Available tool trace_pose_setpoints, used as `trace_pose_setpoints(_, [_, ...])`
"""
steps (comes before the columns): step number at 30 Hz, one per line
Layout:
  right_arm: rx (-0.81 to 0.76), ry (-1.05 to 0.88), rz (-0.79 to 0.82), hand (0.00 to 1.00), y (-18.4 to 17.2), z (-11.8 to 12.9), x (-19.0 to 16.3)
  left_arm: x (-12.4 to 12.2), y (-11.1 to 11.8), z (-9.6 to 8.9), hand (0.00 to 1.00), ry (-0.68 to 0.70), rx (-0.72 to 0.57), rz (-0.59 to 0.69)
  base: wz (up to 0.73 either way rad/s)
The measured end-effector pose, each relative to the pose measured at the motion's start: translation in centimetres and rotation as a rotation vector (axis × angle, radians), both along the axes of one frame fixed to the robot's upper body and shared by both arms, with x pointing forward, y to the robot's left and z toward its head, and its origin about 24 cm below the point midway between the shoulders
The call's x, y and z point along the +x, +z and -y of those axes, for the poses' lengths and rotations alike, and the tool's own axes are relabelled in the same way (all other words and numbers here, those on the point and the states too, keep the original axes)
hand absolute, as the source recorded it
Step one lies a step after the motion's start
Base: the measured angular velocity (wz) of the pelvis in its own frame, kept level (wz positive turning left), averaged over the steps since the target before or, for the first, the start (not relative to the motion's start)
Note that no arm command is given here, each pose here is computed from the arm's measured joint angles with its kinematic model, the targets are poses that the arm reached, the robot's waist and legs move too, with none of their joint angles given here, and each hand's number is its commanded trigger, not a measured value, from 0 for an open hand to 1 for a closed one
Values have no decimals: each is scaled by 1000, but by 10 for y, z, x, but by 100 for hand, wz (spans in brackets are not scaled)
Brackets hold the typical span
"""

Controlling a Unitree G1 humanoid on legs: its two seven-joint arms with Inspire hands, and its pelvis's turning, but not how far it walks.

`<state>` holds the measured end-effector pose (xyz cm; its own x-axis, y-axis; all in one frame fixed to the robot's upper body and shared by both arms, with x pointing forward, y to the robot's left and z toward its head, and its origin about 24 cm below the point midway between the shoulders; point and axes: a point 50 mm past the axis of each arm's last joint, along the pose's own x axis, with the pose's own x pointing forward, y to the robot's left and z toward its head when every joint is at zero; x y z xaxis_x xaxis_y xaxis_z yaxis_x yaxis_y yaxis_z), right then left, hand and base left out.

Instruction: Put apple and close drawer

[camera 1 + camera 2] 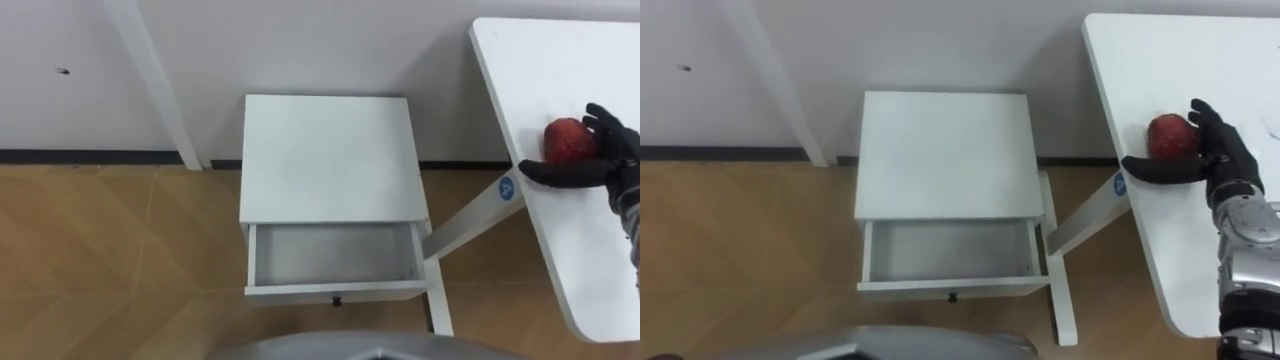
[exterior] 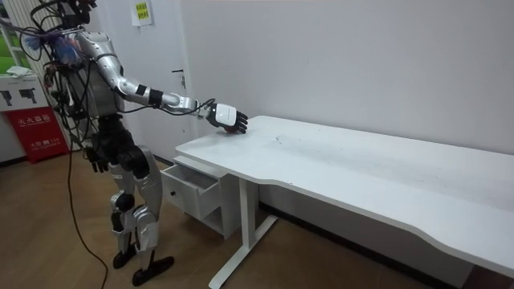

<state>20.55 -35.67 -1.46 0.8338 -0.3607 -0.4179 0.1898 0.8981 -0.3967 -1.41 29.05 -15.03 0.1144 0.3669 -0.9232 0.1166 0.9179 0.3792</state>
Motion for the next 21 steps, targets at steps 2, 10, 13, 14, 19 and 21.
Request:
trace_pose_setpoints(2, [-7, -24, -5, 100, -1, 4, -2, 0, 0, 0, 0, 0, -5, -2, 7])
trace_pose_setpoints(10, [-34, -9, -46, 100, -3, 6, -4, 2, -1, 2, 0, -2, -21, 2, 5])
trace_pose_setpoints(13, [-37, 10, -63, 100, -5, 4, -5, 5, -1, 2, 0, -4, -24, 8, 1])
trace_pose_setpoints(14, [-41, 16, -67, 100, -5, 4, -5, 5, -1, 2, 0, -5, -24, 9, 0])
trace_pose_setpoints(19, [-65, 35, -85, 100, -5, 4, -5, 10, -1, 2, 0, -8, -24, 19, 3])
trace_pose_setpoints(21, [-73, 41, -91, 100, -5, 4, -5, 11, -1, 2, 0, -8, -24, 22, 5])
